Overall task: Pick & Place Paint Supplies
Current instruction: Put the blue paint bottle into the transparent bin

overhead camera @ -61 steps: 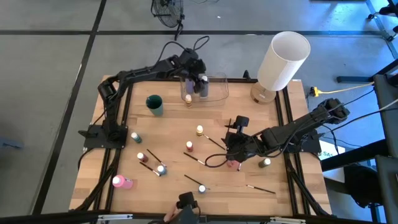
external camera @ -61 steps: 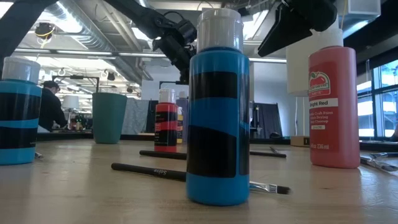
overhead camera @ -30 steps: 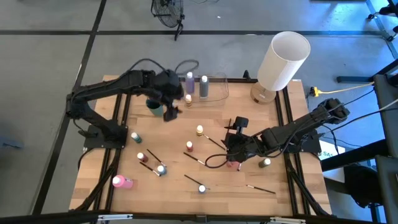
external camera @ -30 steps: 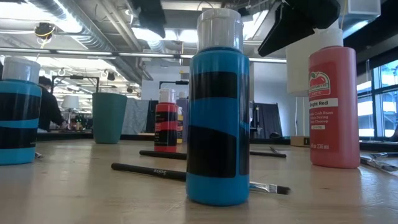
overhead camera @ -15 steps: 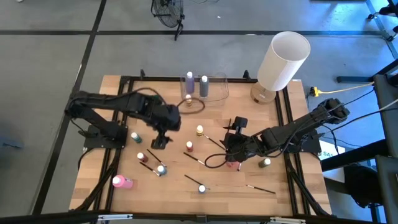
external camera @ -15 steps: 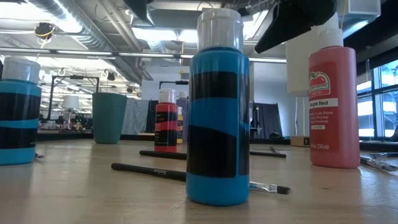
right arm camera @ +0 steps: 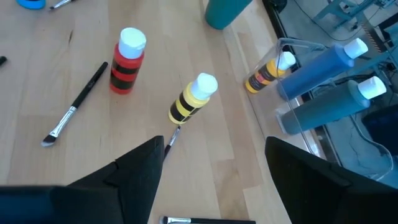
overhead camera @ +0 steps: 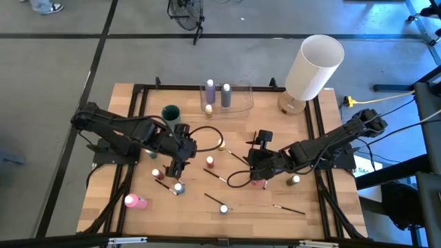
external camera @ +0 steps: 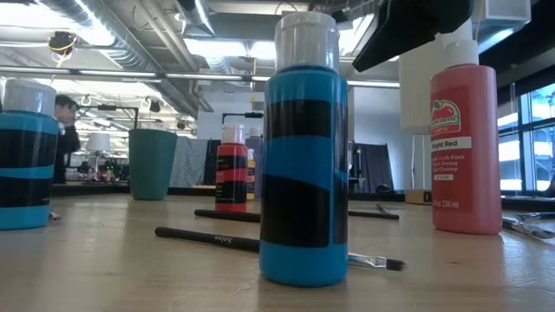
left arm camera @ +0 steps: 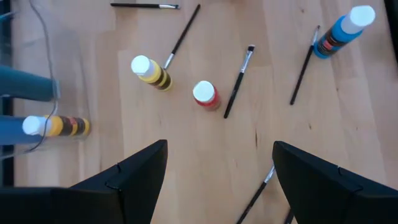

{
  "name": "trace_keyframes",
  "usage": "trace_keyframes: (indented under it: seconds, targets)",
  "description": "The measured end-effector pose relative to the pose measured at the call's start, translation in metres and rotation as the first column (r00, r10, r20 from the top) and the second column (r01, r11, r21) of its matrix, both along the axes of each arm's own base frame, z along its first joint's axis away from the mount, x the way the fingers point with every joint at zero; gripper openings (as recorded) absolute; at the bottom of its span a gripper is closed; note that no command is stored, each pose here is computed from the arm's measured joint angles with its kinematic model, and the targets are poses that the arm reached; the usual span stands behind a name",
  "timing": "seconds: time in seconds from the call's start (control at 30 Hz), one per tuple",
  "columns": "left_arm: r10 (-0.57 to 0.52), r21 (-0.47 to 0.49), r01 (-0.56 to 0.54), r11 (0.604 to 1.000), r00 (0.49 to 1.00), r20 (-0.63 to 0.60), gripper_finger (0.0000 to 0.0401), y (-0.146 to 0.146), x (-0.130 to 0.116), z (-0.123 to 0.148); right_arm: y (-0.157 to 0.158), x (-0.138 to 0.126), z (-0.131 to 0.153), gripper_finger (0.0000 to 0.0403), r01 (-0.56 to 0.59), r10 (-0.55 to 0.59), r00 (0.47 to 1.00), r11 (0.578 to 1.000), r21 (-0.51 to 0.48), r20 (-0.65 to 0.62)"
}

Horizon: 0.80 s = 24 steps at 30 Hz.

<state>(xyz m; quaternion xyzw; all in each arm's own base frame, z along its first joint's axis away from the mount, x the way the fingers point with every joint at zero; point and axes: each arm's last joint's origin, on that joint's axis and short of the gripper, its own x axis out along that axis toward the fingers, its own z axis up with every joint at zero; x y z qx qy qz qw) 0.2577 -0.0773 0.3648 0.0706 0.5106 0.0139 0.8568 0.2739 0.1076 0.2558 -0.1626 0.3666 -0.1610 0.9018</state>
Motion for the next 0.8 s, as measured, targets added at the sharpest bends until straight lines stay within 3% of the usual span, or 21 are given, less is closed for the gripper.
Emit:
trace_keyframes:
  seconds: [0.27,0.47,0.57,0.67,0.8]
  targets:
    - [0.068,-0.128,-0.069,0.989,0.998,-0.014,0.0288,-0.017,-0.006,-0.001,0.000,0.000,0.000,0.0284,0.000,0.000,1.000,1.000,-0.002,-0.003]
    - [0.245,-0.216,-0.244,0.945,0.969,-0.021,0.0288,-0.033,-0.013,-0.001,0.000,0.000,0.000,0.0284,0.001,-0.001,1.000,1.000,-0.002,-0.002]
    - [0.286,-0.203,-0.283,0.938,0.958,-0.010,0.0288,-0.041,-0.014,-0.004,0.000,0.001,0.000,0.0284,0.002,-0.002,1.000,1.000,0.002,0.007]
    - [0.227,-0.152,-0.228,0.962,0.974,-0.025,0.0288,-0.052,-0.013,-0.011,-0.002,0.003,0.001,0.0284,-0.005,0.005,1.000,1.000,0.002,0.017]
    - [0.018,-0.031,-0.021,0.999,0.994,-0.108,0.0288,-0.070,-0.011,-0.027,-0.004,0.006,0.002,0.0284,-0.033,0.033,0.999,0.999,0.035,0.018]
